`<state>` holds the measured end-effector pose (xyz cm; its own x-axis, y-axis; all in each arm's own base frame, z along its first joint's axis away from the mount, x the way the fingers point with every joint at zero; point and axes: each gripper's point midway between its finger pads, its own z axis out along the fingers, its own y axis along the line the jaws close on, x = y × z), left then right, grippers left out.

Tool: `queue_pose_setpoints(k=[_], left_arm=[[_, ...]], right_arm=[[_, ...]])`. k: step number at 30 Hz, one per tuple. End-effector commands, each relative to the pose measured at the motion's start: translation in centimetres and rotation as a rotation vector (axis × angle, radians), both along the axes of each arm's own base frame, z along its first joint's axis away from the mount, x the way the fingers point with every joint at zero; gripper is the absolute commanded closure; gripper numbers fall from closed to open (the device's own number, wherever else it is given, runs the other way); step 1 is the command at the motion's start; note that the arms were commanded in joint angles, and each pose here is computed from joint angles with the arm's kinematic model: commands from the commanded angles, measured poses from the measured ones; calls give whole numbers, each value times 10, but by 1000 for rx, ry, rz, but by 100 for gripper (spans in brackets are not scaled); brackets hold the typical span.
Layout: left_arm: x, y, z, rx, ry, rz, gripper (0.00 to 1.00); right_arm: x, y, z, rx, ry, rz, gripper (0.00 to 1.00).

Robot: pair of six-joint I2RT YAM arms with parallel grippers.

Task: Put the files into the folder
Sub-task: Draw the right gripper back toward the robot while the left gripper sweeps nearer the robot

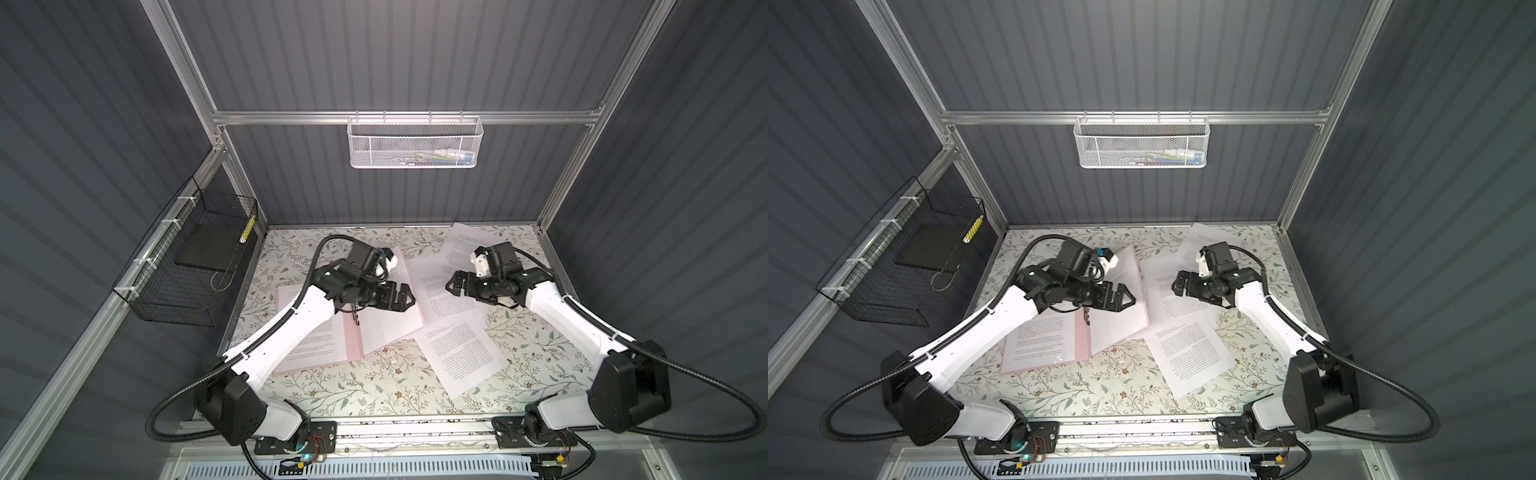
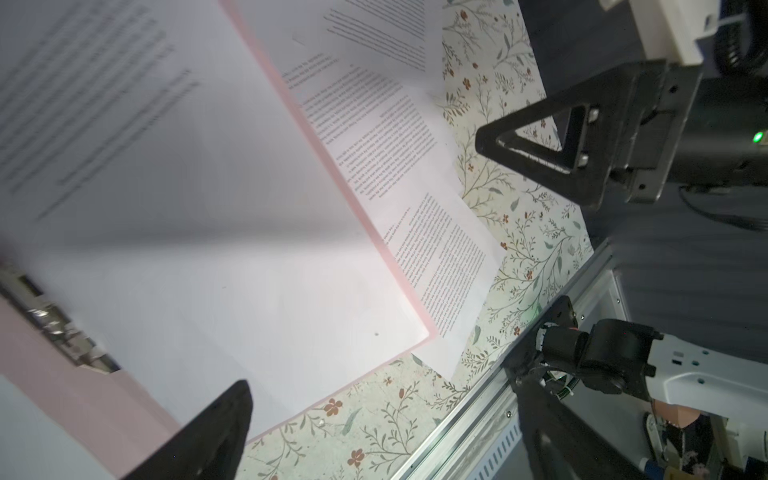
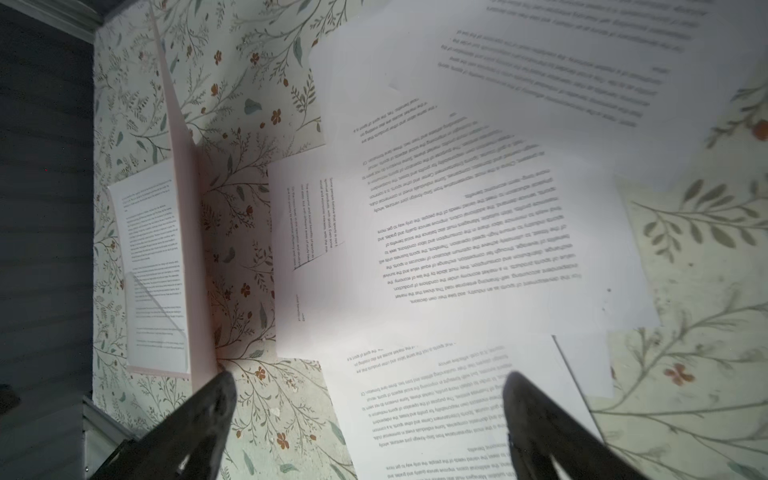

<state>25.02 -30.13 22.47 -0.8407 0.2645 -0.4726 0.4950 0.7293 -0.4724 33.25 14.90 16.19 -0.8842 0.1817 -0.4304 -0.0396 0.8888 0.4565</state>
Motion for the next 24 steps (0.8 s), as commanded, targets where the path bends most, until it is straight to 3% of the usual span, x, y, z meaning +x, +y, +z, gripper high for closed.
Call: queue_pose_setpoints(k=[1, 8, 15, 24], left_arm=[[-13, -41, 9, -21, -26, -20, 0], [-83, -119, -36, 68, -30, -142, 0], [-143, -150, -96, 235, 29, -249, 0], [-166, -157, -150, 374, 76, -332, 0]], right_arm=[[-17, -25, -5, 11, 4, -49, 1], [-44, -77, -15, 120, -2, -250, 1], [-66, -101, -31, 235, 3, -390, 1], [-84, -113, -55, 258, 37, -441, 1]])
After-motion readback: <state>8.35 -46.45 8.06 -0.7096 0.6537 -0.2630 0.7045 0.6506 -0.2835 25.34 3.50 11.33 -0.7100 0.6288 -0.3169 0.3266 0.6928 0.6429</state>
